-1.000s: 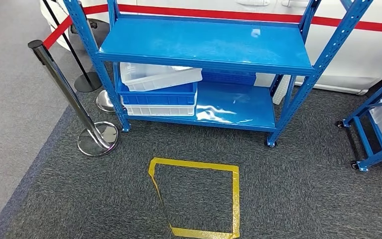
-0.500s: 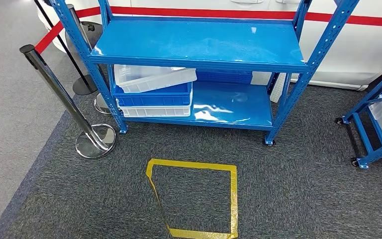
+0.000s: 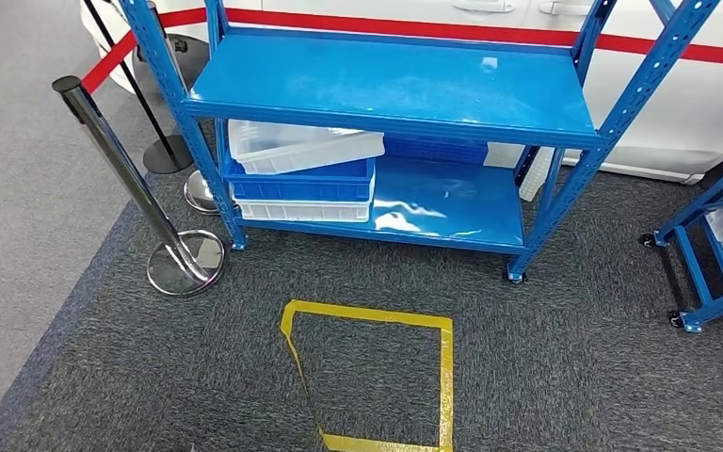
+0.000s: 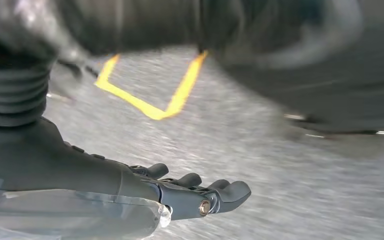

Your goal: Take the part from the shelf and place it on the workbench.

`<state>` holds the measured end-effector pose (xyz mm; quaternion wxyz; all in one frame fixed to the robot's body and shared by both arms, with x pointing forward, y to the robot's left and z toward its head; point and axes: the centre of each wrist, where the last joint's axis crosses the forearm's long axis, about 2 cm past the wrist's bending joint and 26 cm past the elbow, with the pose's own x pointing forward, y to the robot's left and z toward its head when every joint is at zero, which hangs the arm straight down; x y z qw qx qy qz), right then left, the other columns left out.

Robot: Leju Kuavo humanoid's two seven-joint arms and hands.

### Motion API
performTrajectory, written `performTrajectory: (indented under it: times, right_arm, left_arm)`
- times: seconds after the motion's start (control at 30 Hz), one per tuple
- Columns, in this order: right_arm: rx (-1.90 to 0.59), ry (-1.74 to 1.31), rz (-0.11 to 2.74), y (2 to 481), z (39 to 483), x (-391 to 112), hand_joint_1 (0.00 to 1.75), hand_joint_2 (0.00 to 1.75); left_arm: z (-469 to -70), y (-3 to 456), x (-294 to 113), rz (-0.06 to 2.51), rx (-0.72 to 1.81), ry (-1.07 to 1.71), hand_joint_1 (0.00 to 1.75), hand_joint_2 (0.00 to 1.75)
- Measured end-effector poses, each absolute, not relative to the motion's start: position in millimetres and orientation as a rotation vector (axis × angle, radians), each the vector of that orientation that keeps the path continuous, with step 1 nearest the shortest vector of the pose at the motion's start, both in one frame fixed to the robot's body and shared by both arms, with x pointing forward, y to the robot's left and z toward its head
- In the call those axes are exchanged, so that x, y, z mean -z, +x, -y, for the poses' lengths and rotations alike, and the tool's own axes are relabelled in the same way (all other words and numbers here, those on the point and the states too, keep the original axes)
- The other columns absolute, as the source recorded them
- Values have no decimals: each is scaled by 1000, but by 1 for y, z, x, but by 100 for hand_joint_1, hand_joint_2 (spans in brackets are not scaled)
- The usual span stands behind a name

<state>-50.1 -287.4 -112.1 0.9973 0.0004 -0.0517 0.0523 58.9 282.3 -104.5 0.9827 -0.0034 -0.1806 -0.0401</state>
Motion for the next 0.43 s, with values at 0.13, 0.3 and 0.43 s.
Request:
performTrajectory:
  times: [0.13, 0.3, 0.43]
  right_arm:
    - [-87, 9, 54, -69, 289, 111, 0, 44]
    - [-69, 12, 128, -38, 290, 113, 0, 0]
    - [-60, 9, 175, -18, 291, 113, 0, 0]
  left_arm:
    - [-287, 77, 100, 423, 78, -5, 0, 0]
    - [-290, 41, 106, 349, 67, -6, 0, 0]
    - [-291, 20, 108, 305, 63, -5, 0, 0]
